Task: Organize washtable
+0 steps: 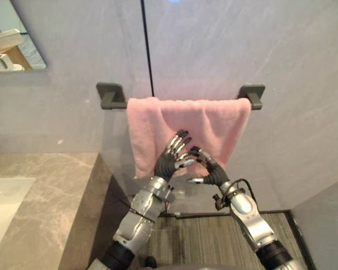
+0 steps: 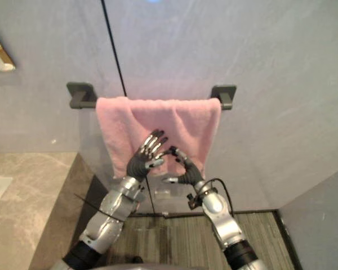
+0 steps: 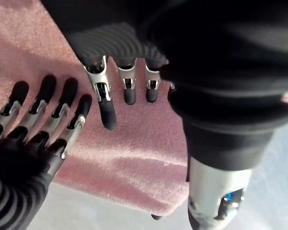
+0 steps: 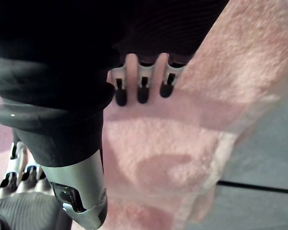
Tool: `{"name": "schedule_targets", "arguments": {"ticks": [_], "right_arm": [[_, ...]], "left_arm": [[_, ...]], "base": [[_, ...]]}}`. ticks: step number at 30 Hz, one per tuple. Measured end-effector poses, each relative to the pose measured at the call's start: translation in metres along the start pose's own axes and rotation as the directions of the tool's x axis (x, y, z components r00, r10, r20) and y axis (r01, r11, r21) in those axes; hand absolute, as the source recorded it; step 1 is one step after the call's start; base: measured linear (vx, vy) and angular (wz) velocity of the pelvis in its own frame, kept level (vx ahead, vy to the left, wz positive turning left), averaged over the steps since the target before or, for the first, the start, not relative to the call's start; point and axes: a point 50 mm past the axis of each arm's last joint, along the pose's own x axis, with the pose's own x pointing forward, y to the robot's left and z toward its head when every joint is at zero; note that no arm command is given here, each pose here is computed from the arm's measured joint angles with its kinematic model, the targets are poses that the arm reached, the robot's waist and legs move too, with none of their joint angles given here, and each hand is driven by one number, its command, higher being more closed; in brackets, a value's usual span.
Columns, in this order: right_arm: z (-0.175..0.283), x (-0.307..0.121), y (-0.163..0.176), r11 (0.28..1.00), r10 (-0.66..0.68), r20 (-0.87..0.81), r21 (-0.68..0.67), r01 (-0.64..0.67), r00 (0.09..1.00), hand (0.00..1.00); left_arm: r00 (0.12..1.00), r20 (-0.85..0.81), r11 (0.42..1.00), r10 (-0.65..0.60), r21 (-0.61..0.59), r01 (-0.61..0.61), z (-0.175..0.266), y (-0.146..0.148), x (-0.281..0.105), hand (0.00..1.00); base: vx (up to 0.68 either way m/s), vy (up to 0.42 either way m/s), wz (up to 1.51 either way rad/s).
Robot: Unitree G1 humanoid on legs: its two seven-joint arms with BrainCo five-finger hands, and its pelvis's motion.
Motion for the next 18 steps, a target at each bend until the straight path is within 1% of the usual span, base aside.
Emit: {"name": "schedule_targets", "arguments": {"ticks": [4,6,9,12,16,18], "right_arm": [[0.000,0.000,-0.014,0.997,-0.080,0.001,0.013,0.080,0.997,0.00],[-0.007,-0.002,-0.027,0.988,-0.153,-0.031,0.011,0.153,0.988,0.00],[-0.010,-0.005,-0.038,0.973,-0.229,-0.044,0.027,0.231,0.972,0.00],[-0.010,-0.009,-0.054,0.942,-0.331,-0.042,0.038,0.333,0.943,0.00],[-0.011,-0.018,-0.074,0.900,-0.434,-0.046,0.033,0.435,0.900,0.00],[-0.014,-0.028,-0.086,0.862,-0.503,-0.060,0.032,0.506,0.862,0.00]], "left_arm": [[0.997,0.009,0.997,0.075,0.018,-0.075,0.001,0.015,0.002,0.00],[0.991,0.008,0.990,0.136,0.046,-0.136,0.001,0.028,0.001,0.00],[0.982,0.010,0.980,0.189,0.067,-0.190,0.002,0.038,-0.001,0.00],[0.971,0.041,0.968,0.235,0.078,-0.238,0.010,0.049,-0.003,0.00],[0.955,0.071,0.949,0.288,0.112,-0.295,0.017,0.061,-0.007,0.00],[0.946,0.077,0.937,0.315,0.134,-0.323,0.018,0.068,-0.012,0.00]], "base": [[-0.02,-0.001,0.00],[-0.06,0.003,-0.03],[-0.04,0.003,-0.05],[0.00,0.000,0.00],[0.00,0.000,0.00],[0.01,-0.004,0.04]]}}
